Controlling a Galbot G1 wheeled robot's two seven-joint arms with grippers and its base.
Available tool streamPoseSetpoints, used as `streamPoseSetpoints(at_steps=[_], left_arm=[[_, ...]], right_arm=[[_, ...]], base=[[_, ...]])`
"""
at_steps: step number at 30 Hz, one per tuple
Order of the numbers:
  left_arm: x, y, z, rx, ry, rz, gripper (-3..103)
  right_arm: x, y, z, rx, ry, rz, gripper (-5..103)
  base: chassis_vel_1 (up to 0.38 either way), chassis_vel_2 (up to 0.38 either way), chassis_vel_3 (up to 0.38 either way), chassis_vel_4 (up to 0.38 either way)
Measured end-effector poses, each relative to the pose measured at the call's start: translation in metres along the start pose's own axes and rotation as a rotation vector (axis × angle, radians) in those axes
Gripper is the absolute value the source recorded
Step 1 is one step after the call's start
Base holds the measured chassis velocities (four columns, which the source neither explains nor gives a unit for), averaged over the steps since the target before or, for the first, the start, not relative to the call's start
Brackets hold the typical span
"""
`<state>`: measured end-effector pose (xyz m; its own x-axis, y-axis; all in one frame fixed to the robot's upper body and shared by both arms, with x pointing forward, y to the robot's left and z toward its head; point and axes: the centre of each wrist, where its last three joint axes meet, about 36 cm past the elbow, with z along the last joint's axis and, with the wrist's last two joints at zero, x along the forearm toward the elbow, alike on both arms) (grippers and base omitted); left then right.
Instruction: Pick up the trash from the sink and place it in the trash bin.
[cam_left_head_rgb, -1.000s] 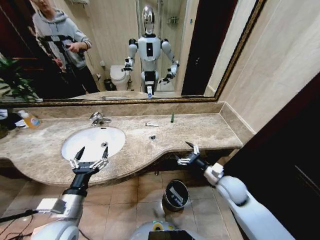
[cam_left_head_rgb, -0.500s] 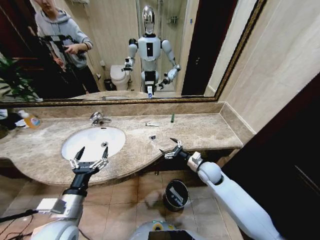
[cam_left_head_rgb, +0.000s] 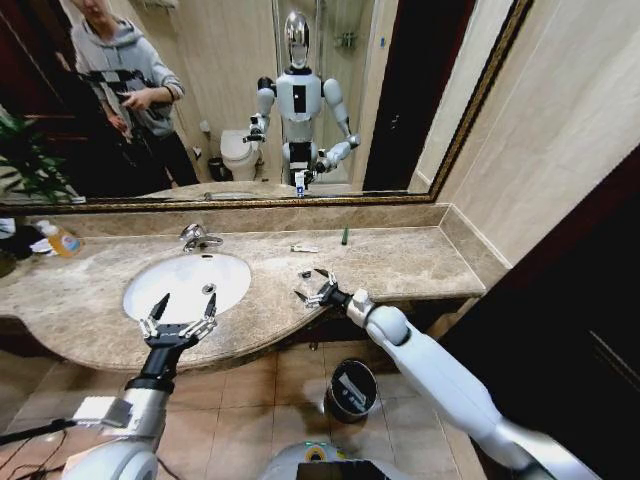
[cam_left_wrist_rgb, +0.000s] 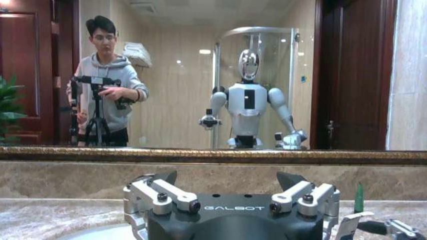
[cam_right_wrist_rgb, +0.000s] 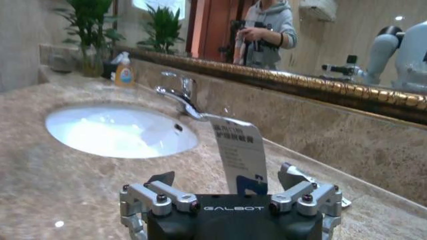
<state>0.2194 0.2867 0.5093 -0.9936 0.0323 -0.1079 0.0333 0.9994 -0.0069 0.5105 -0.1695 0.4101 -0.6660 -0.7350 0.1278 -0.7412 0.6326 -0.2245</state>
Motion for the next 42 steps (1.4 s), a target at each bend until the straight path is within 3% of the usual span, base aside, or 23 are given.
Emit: streamPoseSetpoints(at_steps=[13, 15, 27, 31, 35, 36, 39, 42], left_arm=[[0.0, 0.0, 0.0, 0.0, 0.0, 0.0, 100], [0.0, 0.0, 0.0, 0.0, 0.0, 0.0, 100], [0.0, 0.0, 0.0, 0.0, 0.0, 0.0, 100], [0.0, 0.0, 0.0, 0.0, 0.0, 0.0, 100], [0.0, 0.0, 0.0, 0.0, 0.0, 0.0, 100], [0.0, 0.0, 0.0, 0.0, 0.0, 0.0, 100], [0.0, 0.0, 0.0, 0.0, 0.0, 0.0, 100], [0.0, 0.0, 0.0, 0.0, 0.0, 0.0, 100]], right_arm=[[-0.028, -0.001, 0.012, 0.004, 0.033, -0.001, 102], [-0.031, -0.001, 0.013, -0.001, 0.031, 0.0, 99], [-0.033, -0.006, 0.019, -0.02, 0.035, 0.013, 68], [-0.032, -0.006, 0.02, -0.024, 0.037, 0.015, 52], [-0.032, -0.006, 0.021, -0.026, 0.039, 0.015, 47], [-0.031, -0.005, 0.022, -0.028, 0.04, 0.015, 40], [-0.03, -0.005, 0.023, -0.036, 0.039, 0.017, 36], [-0.028, -0.006, 0.022, -0.039, 0.036, 0.02, 25]], base=[[0.0, 0.0, 0.0, 0.0], [0.0, 0.0, 0.0, 0.0], [0.0, 0.0, 0.0, 0.0], [0.0, 0.0, 0.0, 0.0], [0.0, 0.0, 0.0, 0.0], [0.0, 0.0, 0.0, 0.0], [0.0, 0.0, 0.0, 0.0], [0.0, 0.0, 0.0, 0.0]])
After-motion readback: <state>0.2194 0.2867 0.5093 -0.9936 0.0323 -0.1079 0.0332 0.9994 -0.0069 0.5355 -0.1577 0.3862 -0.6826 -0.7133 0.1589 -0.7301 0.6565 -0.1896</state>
